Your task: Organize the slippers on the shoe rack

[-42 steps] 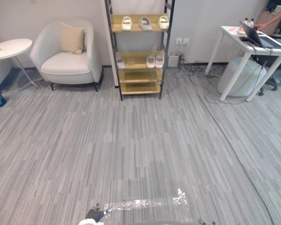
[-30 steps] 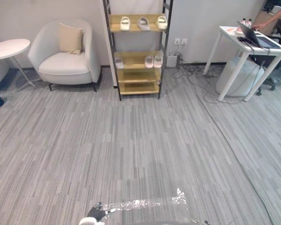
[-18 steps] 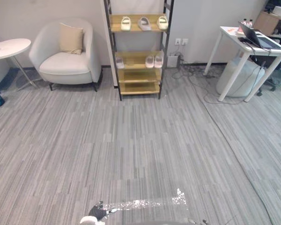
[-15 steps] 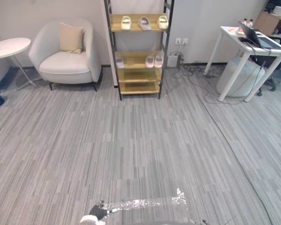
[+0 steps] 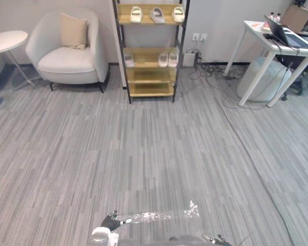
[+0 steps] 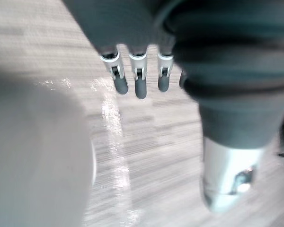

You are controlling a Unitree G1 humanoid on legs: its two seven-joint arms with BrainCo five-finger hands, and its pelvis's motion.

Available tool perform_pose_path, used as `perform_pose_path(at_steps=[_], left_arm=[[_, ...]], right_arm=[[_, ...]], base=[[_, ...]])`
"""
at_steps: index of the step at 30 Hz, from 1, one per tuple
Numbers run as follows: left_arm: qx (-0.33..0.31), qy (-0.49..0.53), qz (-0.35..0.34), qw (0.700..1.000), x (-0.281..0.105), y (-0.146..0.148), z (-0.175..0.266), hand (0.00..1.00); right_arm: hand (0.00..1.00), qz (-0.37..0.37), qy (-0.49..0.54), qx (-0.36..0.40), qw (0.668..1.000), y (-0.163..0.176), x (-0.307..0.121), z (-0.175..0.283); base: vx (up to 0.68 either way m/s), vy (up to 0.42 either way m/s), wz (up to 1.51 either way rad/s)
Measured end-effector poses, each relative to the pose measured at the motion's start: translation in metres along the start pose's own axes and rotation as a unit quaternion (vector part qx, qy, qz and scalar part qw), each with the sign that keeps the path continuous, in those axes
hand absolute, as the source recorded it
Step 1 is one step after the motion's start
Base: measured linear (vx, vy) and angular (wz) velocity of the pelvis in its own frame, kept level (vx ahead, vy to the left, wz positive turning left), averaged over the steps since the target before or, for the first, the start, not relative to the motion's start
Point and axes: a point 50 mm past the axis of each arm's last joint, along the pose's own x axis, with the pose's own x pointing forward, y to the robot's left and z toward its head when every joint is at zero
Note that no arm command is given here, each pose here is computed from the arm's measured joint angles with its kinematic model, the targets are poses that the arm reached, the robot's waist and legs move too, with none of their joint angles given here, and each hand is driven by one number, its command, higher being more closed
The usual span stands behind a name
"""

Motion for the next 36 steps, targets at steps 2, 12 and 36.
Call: perform_pose_path(at_steps=[2, 12, 36], left_arm=[[-0.009, -0.005, -0.009, 1.000, 0.000, -0.009, 0.002, 0.00], [-0.012, 0.010, 0.009, 1.000, -0.002, -0.001, -0.007, 0.00], [-0.074, -0.031, -0.033, 0.996, 0.001, -0.045, 0.019, 0.00]], right_arm=[[0.00, -0.005, -0.012, -0.002, 1.000, -0.004, 0.001, 0.008], [0.00, 0.013, -0.021, -0.010, 1.000, 0.009, 0.002, 0.012], [0.00, 0.027, -0.066, -0.020, 0.997, 0.014, 0.007, 0.040]], base=[[0.14, -0.008, -0.14], [0.37, 0.179, -0.47], [0.42, -0.113, 0.16]])
